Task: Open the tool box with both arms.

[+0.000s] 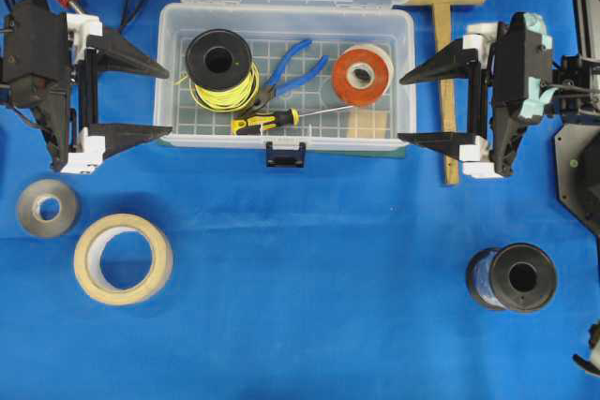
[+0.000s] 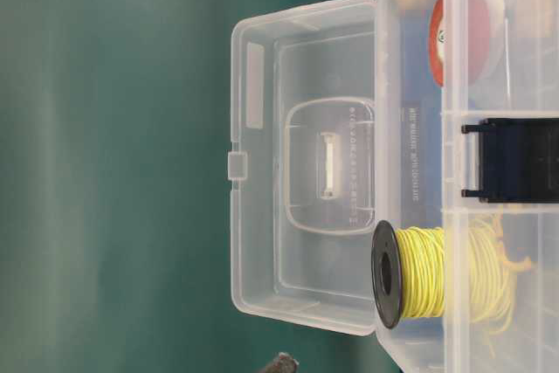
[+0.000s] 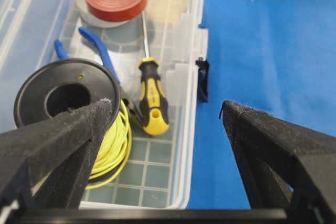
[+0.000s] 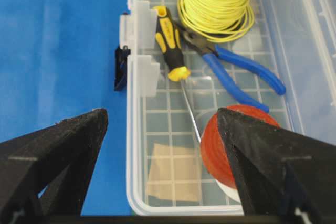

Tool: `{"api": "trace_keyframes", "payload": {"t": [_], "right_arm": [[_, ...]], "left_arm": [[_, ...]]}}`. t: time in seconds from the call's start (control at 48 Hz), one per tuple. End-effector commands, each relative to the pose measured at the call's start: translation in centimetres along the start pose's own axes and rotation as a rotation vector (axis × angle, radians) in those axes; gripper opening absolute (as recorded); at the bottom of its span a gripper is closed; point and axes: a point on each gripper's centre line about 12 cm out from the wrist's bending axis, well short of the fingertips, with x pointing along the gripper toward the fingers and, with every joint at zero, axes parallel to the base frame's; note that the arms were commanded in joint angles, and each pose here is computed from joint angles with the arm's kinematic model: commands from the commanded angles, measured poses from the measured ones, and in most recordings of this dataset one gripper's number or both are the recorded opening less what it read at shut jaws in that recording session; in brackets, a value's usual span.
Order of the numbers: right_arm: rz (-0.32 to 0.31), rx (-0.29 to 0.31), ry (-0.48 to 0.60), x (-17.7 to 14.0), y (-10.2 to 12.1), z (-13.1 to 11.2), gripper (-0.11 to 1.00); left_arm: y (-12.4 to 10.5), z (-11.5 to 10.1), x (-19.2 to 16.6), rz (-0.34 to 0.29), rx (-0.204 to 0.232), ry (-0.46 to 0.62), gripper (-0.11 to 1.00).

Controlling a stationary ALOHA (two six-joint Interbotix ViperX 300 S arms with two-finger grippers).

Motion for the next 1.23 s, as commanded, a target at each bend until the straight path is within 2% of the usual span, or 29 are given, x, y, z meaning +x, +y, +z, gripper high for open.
{"api": "trace_keyframes", "payload": {"t": [0.0,0.208,0.396,0.542,0.667,0.834,1.209], "right_arm": [[0.006,-0.001,-0.032,-0.3,0.2,1.1,0.83],[0.014,0.001,0.009,-2.1,0.3,0.0,0.83],[0.017,0.011,0.002,-3.9,0.2,-1.4,0.83],[0.019,0.037,-0.015,-5.2,0.0,-3.0,0.83],[0.020,0.083,-0.017,-5.9,-0.2,-4.6,0.83],[0.018,0.108,-0.002,-6.1,-0.3,-6.2,0.83],[0.016,0.100,-0.001,-6.0,-0.4,-6.5,0.83]], "left_arm": [[-0.2,0.9,-0.4,-0.007,-0.006,-0.031,0.92],[-0.8,-1.2,-2.3,-0.033,-0.052,-0.028,0.92],[-1.1,-3.5,-4.8,-0.053,-0.078,-0.057,0.92],[-1.0,-4.8,-6.6,-0.058,-0.084,-0.103,0.92],[-0.9,-6.0,-7.6,-0.059,-0.088,-0.129,0.92],[-0.8,-8.1,-8.4,-0.058,-0.088,-0.114,0.92],[-0.8,-8.1,-8.6,-0.059,-0.088,-0.132,0.90]]}}
